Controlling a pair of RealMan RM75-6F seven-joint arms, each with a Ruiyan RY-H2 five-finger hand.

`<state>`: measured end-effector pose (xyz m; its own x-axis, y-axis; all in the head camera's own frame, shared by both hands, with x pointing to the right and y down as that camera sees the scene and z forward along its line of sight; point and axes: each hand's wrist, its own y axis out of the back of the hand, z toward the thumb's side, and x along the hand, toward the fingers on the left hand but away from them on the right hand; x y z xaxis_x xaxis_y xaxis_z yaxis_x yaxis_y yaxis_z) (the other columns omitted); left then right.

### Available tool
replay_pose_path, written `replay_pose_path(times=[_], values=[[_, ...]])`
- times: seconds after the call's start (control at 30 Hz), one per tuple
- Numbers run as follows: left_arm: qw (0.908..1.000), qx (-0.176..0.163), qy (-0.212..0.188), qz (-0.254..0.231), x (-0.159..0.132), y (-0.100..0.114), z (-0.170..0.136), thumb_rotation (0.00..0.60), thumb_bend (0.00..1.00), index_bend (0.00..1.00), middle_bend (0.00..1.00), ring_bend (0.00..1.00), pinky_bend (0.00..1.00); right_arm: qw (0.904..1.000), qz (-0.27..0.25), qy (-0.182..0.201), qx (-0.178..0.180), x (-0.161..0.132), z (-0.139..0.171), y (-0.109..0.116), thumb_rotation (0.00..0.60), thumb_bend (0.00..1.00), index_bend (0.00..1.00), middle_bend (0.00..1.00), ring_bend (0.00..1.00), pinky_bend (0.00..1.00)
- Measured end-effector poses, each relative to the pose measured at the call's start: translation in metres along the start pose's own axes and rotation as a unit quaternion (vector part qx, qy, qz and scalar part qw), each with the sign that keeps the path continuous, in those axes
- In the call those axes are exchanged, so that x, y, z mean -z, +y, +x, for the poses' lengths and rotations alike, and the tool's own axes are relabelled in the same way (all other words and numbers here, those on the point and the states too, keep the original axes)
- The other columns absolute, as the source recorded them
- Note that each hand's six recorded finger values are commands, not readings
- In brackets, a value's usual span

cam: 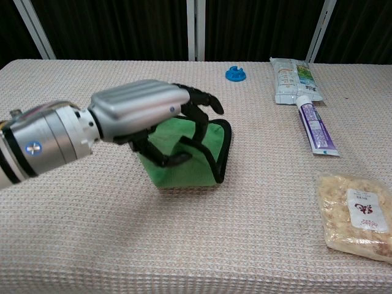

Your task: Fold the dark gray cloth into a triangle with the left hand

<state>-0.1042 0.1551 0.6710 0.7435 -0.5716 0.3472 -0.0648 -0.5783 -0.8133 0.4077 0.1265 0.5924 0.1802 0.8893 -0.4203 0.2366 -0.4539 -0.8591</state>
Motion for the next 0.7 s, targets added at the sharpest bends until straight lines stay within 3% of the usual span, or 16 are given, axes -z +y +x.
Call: replay_pose_path(times=[0.23,0.43,0.7], values=[[0.9978,-0.006,0.066,-0.004,0.058,0.025,0.015,0.6,0.48,0.62,0.16,0.12,0.12,1.0,-0.002,-0.004,0.002,0.003,0.002,0.001,0.6,0.29,0.1,0.12,0.0,0.04],[0.9929,0.012,0.118,-0.012,0.097,0.021,0.021,0.6,0.49,0.62,0.16,0.12,0.12,1.0,-0.003,-0.006,-0.001,0.004,0.001,-0.001,0.6,0.29,0.1,0.12,0.0,0.04],[0.9796,0.021,0.196,-0.039,0.149,0.015,0.032,0.6,0.49,0.62,0.16,0.12,0.12,1.0,0.0,-0.006,-0.002,0.001,-0.001,0.0,0.6,0.29,0.1,0.12,0.0,0.04]])
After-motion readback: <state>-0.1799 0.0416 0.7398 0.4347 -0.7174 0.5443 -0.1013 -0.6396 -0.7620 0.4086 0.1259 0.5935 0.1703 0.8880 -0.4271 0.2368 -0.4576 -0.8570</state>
